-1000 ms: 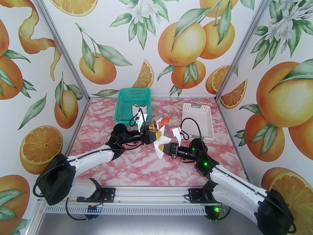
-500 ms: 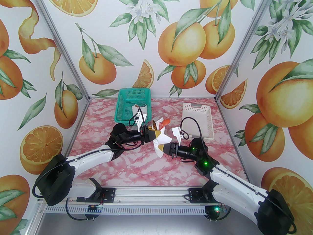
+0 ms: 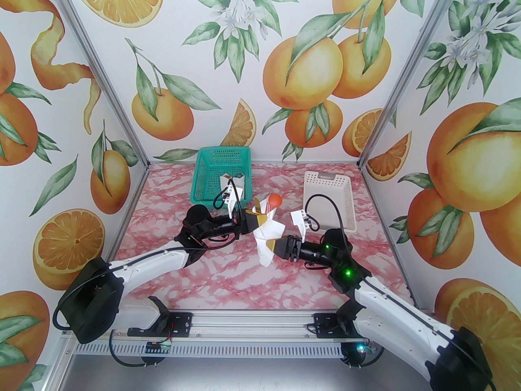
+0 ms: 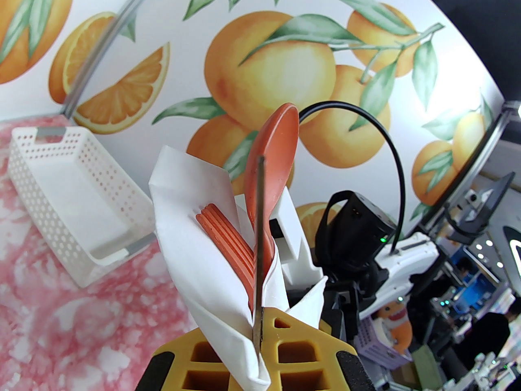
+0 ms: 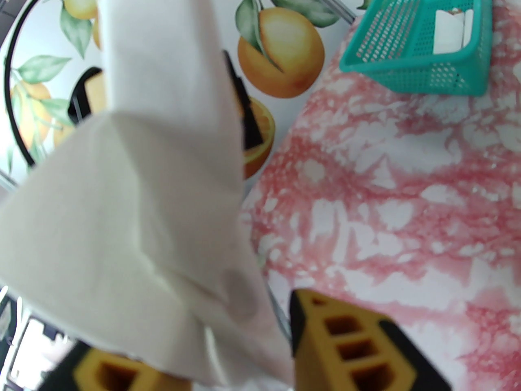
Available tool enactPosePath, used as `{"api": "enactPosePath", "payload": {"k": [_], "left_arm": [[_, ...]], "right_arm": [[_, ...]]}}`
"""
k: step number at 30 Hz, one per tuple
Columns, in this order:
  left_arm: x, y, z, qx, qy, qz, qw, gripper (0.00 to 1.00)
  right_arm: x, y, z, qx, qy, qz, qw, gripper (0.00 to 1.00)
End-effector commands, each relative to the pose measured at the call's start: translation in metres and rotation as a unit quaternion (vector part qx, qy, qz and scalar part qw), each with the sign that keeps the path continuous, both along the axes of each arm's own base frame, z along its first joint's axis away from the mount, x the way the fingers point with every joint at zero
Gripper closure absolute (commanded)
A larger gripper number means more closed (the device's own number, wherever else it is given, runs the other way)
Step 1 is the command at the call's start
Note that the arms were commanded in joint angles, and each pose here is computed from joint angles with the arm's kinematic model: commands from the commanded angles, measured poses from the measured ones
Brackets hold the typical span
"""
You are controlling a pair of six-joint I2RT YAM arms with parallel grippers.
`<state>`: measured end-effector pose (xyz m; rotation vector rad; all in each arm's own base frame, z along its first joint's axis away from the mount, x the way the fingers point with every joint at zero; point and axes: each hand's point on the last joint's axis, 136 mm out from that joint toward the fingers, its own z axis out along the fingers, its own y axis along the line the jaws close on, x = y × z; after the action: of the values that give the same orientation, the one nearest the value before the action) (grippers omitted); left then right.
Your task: Place the utensils on the paper napkin and roll it up
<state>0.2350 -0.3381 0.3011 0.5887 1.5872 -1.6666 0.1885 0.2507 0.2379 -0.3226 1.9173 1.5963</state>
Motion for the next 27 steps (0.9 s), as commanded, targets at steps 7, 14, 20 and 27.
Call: {"api": "enactPosePath", "payload": {"k": [7, 14, 20, 27], "left_arm": [[-0.007, 0.002, 0.039, -0.038, -0.03, -0.014, 0.999, 0.97], [-0.002, 0.002, 0.033, -0.026, -0.022, -0.003, 0.999, 0.97], [0.003, 0.004, 0.024, -0.011, -0.011, 0.007, 1.0, 0.97], [0.001, 0.014, 0.037, -0.024, -0.024, 0.001, 0.999, 0.61]], "right_arm": [[0.001, 0.009, 0.017, 0.011, -0.033, 0.019, 0.999, 0.14], [-0.001, 0.023, 0.017, 0.018, -0.034, 0.038, 0.999, 0.27], [-0.002, 0.023, 0.018, 0.024, -0.03, 0.039, 0.998, 0.62], [-0.003, 0.021, 0.025, 0.027, -0.041, 0.035, 0.998, 1.0]]}}
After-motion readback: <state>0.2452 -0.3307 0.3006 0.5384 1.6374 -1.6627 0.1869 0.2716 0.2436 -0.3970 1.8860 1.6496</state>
